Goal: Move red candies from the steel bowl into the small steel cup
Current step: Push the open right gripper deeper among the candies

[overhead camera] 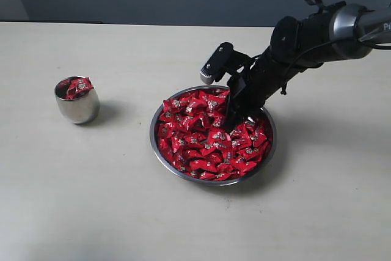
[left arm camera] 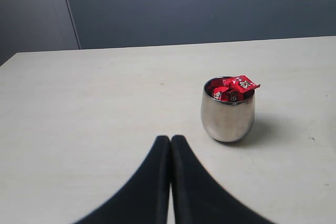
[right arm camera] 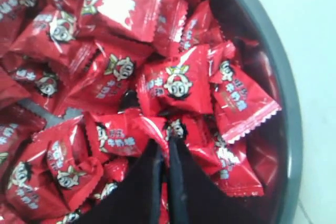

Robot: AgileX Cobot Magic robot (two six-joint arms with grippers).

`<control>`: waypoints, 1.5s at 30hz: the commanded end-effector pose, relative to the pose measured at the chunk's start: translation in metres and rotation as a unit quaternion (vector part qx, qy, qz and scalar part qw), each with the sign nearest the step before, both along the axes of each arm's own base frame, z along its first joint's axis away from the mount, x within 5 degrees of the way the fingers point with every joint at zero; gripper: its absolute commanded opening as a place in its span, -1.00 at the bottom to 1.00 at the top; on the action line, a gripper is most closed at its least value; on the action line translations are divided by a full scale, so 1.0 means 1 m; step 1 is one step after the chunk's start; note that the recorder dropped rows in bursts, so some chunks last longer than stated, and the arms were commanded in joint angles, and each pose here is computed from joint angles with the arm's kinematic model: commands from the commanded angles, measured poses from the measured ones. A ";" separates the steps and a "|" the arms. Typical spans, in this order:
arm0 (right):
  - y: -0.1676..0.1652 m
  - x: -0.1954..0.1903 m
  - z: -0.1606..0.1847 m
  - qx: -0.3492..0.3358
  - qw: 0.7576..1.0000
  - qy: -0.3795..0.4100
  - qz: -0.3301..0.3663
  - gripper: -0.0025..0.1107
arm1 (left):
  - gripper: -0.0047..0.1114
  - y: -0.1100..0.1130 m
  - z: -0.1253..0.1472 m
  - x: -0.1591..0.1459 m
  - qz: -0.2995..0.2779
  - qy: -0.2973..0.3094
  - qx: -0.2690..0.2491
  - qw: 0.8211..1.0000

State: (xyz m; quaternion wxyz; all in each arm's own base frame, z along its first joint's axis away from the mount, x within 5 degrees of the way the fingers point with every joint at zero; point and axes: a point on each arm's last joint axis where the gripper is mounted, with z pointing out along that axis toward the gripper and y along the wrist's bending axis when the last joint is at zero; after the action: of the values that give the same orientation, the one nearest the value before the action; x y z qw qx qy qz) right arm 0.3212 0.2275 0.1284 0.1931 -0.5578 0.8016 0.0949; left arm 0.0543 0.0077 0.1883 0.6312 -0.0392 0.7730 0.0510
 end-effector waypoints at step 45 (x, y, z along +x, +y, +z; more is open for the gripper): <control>0.001 -0.004 0.015 0.017 1.000 0.008 0.000 -0.37 | -0.91 0.000 -0.001 0.000 0.000 -0.001 -0.002 1.000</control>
State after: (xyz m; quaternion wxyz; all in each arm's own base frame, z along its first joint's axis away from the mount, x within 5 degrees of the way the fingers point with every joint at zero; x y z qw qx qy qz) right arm 0.3169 0.2277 0.1420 0.1934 -0.5549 0.8017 0.1095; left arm 0.0543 0.0077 0.1883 0.6312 -0.0392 0.7730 0.0510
